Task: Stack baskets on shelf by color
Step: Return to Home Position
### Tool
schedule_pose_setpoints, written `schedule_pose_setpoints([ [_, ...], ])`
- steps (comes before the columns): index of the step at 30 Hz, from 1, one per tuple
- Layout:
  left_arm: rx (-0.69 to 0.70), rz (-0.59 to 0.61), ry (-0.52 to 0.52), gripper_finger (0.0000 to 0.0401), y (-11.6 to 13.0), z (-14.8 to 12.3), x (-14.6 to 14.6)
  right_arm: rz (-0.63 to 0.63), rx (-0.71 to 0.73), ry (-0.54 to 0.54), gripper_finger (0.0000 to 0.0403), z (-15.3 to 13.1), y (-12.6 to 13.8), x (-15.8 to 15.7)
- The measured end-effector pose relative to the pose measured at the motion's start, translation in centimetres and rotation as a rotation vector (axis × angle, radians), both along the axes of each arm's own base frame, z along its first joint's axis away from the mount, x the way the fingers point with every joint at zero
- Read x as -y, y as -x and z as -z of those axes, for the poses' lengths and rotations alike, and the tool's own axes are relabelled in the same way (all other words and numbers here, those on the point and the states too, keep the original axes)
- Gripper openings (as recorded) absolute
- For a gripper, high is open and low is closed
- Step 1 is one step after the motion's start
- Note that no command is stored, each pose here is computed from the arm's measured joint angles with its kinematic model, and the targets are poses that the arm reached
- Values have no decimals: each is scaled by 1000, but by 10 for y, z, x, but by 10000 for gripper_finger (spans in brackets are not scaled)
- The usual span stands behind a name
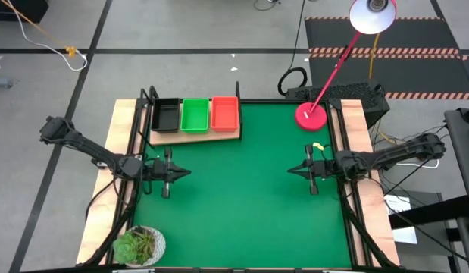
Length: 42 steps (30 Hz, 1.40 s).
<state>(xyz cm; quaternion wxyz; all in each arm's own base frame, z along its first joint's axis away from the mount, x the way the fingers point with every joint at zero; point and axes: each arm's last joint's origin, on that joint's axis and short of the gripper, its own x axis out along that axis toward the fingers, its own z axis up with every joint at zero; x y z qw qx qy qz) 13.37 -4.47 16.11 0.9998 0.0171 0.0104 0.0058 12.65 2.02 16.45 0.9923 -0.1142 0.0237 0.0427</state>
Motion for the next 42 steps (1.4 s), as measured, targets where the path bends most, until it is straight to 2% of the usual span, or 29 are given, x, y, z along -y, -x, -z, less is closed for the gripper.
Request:
schedule_pose_setpoints([
  [11,66,17,-77,6,11,-11,-4,14,112,106,0,-11,17,5],
  [16,99,15,-89,8,18,-15,-7,46,145,90,0,-13,27,9],
  [27,136,14,-82,12,28,-20,-11,47,111,59,0,-8,31,10],
  [36,120,15,-99,9,31,-18,-13,53,164,135,0,-13,31,10],
  [42,168,37,-134,3,34,-22,-13,160,92,102,0,-7,31,13],
])
